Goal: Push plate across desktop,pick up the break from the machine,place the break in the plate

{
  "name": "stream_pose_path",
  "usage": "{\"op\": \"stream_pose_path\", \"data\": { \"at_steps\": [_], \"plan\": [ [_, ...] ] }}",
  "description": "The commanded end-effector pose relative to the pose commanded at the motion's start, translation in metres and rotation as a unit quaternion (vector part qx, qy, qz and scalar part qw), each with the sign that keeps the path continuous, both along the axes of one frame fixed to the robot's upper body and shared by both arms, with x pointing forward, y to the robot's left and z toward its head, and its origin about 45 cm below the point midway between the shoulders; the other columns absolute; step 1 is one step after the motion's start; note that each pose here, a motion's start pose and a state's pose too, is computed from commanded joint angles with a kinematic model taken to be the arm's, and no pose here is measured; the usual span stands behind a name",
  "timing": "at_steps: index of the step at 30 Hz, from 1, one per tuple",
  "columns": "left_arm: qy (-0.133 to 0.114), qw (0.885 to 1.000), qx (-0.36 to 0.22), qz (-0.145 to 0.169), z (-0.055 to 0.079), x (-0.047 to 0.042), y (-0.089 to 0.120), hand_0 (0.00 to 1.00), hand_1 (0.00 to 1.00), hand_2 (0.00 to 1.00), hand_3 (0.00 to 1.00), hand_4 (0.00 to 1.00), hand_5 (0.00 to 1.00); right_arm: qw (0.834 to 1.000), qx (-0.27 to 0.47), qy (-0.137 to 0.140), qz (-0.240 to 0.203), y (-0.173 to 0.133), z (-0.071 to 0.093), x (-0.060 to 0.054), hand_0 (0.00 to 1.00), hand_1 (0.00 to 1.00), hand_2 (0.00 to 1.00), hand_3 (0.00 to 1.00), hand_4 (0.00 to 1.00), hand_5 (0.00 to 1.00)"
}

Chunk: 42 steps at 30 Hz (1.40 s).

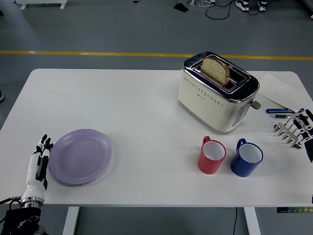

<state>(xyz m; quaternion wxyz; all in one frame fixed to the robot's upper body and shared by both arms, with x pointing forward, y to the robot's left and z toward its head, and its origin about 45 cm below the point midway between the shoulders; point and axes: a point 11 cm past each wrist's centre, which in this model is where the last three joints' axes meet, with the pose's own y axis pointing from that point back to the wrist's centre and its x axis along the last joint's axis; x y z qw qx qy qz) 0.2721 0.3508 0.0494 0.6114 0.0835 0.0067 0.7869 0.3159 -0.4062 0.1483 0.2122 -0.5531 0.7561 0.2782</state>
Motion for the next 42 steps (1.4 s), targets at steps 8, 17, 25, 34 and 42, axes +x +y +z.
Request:
{"op": "stream_pose_path", "data": {
  "at_steps": [8, 17, 25, 34, 42],
  "plan": [
    [0.002, 1.0, -0.007, -0.021, -0.002, 0.0035, -0.014, 0.906, 0.917, 0.998, 0.998, 0.483, 0.998, 1.0, 0.001, 0.0, 0.003, 0.002, 0.0, 0.001, 0.671, 0.62, 0.646, 0.614, 0.418, 0.455],
    [0.003, 0.999, -0.014, -0.04, -0.004, 0.0059, -0.028, 0.903, 0.914, 0.996, 0.998, 0.481, 0.998, 1.0, 0.002, 0.0, 0.005, 0.005, -0.001, 0.002, 0.669, 0.619, 0.644, 0.613, 0.418, 0.451],
    [0.001, 0.998, -0.029, -0.056, -0.002, 0.0081, -0.04, 0.903, 0.914, 0.996, 0.998, 0.48, 0.998, 1.0, 0.002, 0.0, 0.006, 0.005, 0.0, 0.003, 0.669, 0.618, 0.645, 0.613, 0.418, 0.45],
    [0.0, 0.995, -0.069, -0.077, 0.0, 0.0059, -0.057, 0.9, 0.91, 0.993, 0.998, 0.475, 0.998, 1.0, 0.002, -0.002, 0.006, 0.006, 0.0, 0.004, 0.668, 0.617, 0.642, 0.613, 0.418, 0.45],
    [0.0, 0.992, -0.091, -0.085, 0.0, 0.0053, -0.064, 0.888, 0.905, 0.99, 0.998, 0.474, 0.998, 1.0, 0.002, -0.001, 0.007, 0.006, 0.0, 0.004, 0.667, 0.616, 0.641, 0.613, 0.418, 0.45]
  ]
}}
